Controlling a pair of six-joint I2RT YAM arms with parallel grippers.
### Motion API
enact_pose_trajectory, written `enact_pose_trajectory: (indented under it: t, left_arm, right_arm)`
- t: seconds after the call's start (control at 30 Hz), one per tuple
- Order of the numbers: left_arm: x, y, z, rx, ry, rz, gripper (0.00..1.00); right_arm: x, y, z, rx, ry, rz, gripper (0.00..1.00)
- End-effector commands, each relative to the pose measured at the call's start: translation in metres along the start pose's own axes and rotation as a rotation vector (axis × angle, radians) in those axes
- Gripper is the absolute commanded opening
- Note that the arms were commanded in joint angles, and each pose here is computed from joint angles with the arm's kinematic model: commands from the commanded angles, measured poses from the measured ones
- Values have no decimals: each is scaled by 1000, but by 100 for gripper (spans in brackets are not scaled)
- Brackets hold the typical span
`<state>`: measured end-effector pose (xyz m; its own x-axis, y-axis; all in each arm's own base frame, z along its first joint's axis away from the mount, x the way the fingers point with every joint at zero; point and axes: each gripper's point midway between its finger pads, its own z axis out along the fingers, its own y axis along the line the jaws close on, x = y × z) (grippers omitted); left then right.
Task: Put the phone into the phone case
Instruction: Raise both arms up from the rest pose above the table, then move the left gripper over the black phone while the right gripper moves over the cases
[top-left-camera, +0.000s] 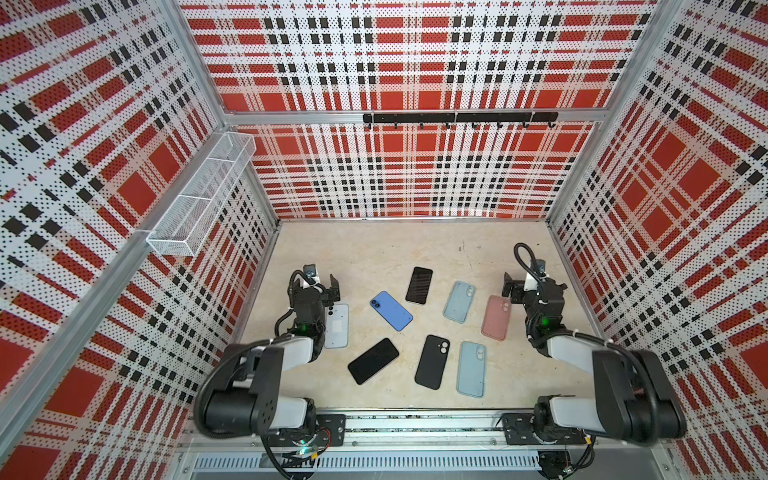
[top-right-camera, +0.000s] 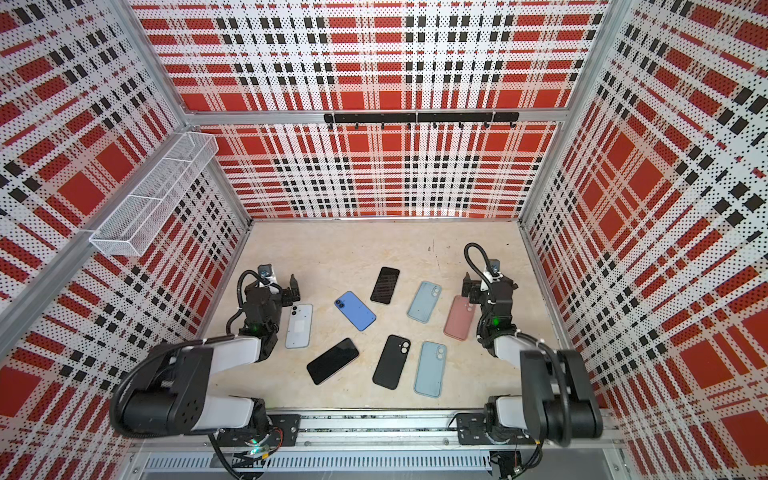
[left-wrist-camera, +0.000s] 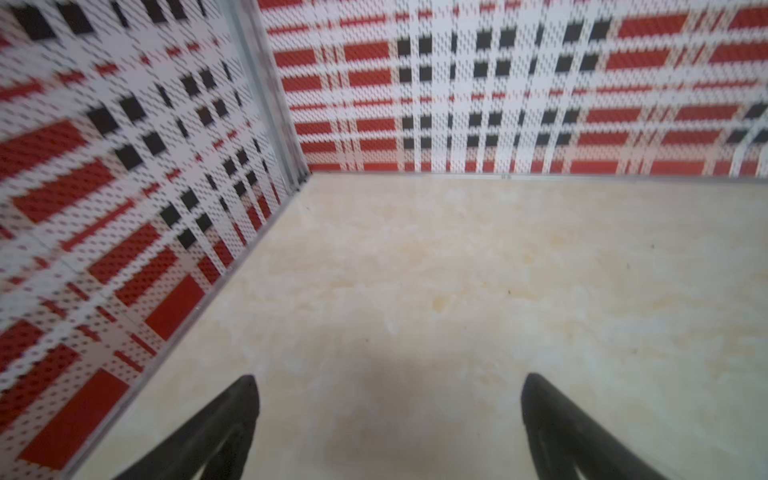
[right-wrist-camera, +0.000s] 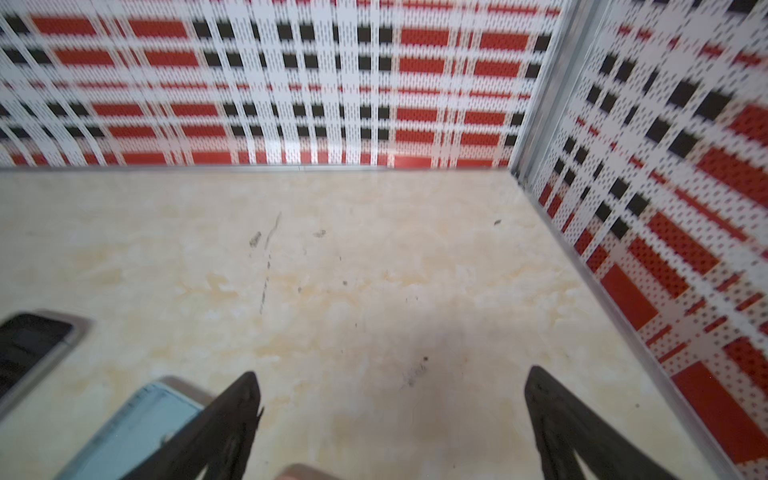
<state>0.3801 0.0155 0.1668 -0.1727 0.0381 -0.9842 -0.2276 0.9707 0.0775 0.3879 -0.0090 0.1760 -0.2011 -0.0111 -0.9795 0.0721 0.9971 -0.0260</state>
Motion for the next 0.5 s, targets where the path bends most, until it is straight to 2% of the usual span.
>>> enact_pose_trajectory:
  t: [0.0,0.1,0.13,0.2,0.27,0.3,0.33,0.47]
  left_arm:
    - [-66,16,-14,-74,-80,-81,99]
    - [-129,21,-27,-9,-146,-241,99]
    - [-146,26,-32,15,-137,-340,99]
    - [-158,36,-39,55,-83,-517,99]
    - [-181,44,-44,176,-123,-649,99]
    - [-187,52,-47,192,-138,-719,99]
    - [-194,57,-51,206,-161,-743,99]
    - [-223,25,-71,346,-204,-582,99]
  right_arm:
    - [-70,2,-23,-30,-86,121,100]
    - [-110,-9,-49,-9,-144,389,100]
    - [-122,-10,-57,-28,-173,454,100]
    - [-145,-2,-73,-118,-247,512,100]
    - [-162,7,-86,-199,-316,540,100]
    - [-168,10,-90,-230,-338,550,100]
    - [-171,13,-92,-257,-345,564,100]
    - [-170,29,-90,-336,-288,553,100]
